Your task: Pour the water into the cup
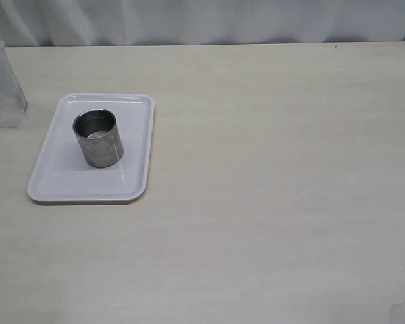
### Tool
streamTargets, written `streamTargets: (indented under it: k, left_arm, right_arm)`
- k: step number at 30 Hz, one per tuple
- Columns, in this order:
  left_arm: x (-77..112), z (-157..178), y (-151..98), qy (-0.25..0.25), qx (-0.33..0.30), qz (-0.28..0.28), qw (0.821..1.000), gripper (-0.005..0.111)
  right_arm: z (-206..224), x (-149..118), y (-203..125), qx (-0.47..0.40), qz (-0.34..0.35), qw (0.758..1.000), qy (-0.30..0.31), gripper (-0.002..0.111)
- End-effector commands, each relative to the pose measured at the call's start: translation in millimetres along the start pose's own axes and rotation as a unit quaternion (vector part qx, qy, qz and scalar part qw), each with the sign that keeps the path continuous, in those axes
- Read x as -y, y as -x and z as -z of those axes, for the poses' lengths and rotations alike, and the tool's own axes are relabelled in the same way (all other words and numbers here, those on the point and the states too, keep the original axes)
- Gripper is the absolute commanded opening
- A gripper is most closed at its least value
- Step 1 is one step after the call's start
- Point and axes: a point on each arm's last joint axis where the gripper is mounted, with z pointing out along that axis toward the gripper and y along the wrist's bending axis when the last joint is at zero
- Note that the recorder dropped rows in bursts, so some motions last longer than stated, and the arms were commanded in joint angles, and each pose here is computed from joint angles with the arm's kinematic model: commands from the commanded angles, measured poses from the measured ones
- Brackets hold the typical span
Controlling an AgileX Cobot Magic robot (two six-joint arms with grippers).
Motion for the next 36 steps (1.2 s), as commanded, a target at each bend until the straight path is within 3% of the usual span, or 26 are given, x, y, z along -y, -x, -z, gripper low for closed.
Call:
streamTargets:
  k: [1,36]
  left_arm:
    - [0.5,-0.2,-0.2,-0.004,0.004,0.0,1.0,0.092]
    - [0.5,-0.2,-0.2,-0.004,0.004,0.0,1.0,0.092]
  right_arm:
    - [0.4,0.4,-6.8,-0.033,0.003,0.999,-0.004,0.004]
    - [0.6,-0.9,-10.0,-0.051,-0.038,0.998,0.001,0.004]
